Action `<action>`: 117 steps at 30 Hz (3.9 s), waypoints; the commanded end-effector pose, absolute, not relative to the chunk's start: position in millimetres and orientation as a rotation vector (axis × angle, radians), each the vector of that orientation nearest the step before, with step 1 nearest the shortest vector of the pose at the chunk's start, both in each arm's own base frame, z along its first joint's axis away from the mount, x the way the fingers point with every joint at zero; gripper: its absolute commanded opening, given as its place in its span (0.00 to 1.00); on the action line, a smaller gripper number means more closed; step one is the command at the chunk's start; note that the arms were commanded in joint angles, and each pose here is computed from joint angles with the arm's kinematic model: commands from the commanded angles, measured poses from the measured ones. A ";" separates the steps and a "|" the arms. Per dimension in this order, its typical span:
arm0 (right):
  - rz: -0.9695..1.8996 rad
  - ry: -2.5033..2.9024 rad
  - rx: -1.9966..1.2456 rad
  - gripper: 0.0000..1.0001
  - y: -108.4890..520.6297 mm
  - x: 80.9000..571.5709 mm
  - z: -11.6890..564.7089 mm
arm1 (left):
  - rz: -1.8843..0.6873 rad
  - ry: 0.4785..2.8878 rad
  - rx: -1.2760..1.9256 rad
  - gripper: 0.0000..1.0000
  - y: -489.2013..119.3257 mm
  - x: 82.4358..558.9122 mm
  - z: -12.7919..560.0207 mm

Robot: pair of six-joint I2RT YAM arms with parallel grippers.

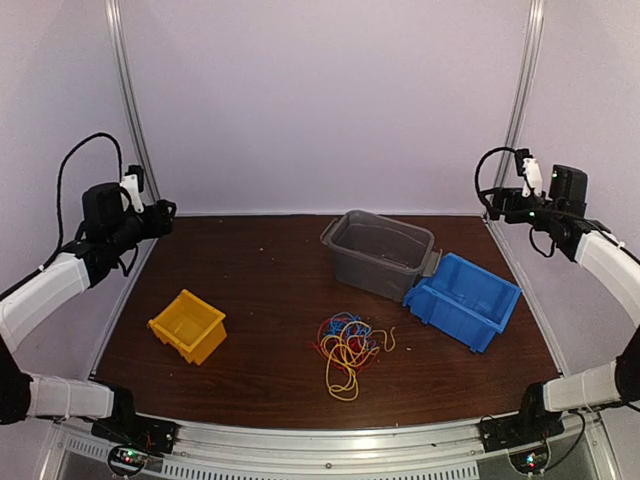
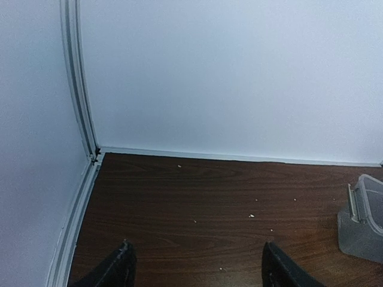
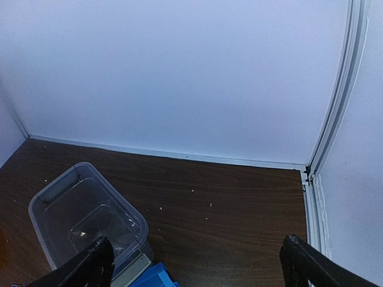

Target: Untangle the cables

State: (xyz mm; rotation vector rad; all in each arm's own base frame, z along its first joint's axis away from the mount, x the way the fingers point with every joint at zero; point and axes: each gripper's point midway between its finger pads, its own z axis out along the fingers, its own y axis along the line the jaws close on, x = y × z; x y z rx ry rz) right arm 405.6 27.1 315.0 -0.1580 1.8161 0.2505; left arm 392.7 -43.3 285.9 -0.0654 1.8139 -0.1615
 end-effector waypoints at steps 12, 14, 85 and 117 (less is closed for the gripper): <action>0.462 1.886 -0.932 0.94 162.7 344.9 232.1 | -0.666 1.847 0.674 0.50 -249.7 321.5 242.0; 0.494 1.884 -1.110 0.89 191.5 319.6 212.9 | -0.697 1.848 0.782 0.48 -278.5 300.3 230.9; 0.884 1.729 -1.630 0.00 352.3 222.9 227.8 | -1.139 1.556 0.917 0.54 -433.2 207.0 171.1; 0.994 1.299 -1.360 0.00 313.4 251.3 465.2 | -1.135 1.656 0.941 0.06 -437.6 207.0 99.4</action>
